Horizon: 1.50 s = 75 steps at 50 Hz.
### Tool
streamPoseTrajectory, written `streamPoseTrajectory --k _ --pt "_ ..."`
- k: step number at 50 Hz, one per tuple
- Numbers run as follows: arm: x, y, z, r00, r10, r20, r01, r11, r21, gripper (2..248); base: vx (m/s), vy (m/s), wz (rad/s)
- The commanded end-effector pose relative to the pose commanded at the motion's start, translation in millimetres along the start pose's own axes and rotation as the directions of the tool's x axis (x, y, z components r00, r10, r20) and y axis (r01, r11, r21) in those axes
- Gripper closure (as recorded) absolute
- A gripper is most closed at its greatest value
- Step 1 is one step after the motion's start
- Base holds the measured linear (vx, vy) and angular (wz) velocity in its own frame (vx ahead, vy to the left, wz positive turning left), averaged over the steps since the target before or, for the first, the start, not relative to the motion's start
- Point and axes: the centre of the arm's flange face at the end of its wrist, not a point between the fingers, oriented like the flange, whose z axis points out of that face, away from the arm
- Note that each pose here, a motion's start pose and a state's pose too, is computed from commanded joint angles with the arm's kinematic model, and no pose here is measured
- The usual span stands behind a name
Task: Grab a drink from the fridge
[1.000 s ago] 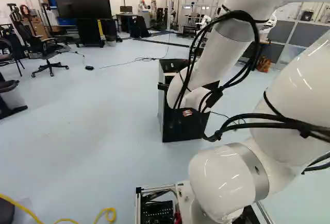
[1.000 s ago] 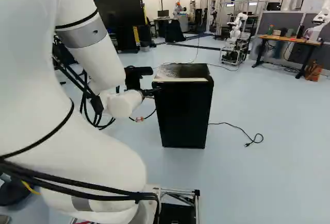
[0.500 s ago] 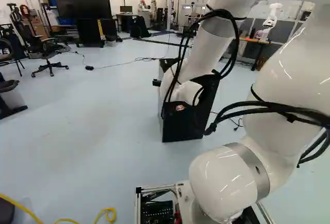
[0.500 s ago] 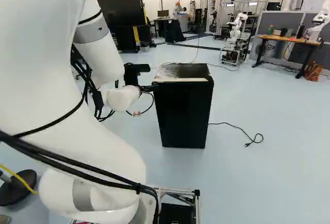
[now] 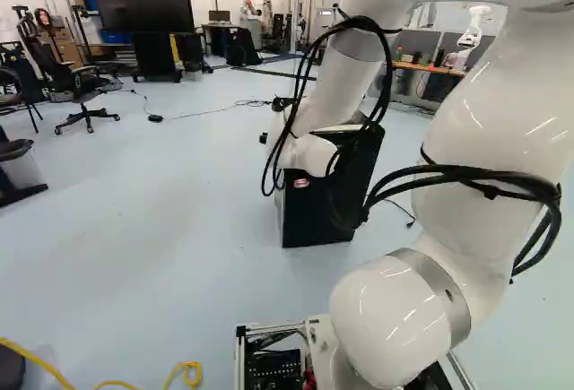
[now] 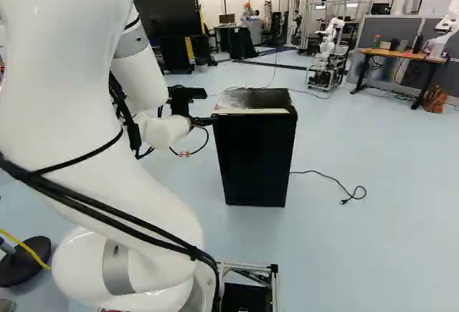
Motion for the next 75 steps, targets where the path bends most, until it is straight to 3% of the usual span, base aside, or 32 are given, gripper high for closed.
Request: streamPoseTrajectory --k 38,75 --pt "-1.8 -34.5 12.8 0.99 0.131 -0.045 -0.136 0.985 -0.11 3 0.0 0.0 0.0" --pt "-30.7 -67.9 47.7 0.974 0.2 -0.107 -0.222 0.939 -0.264 3 0.0 0.0 0.0"
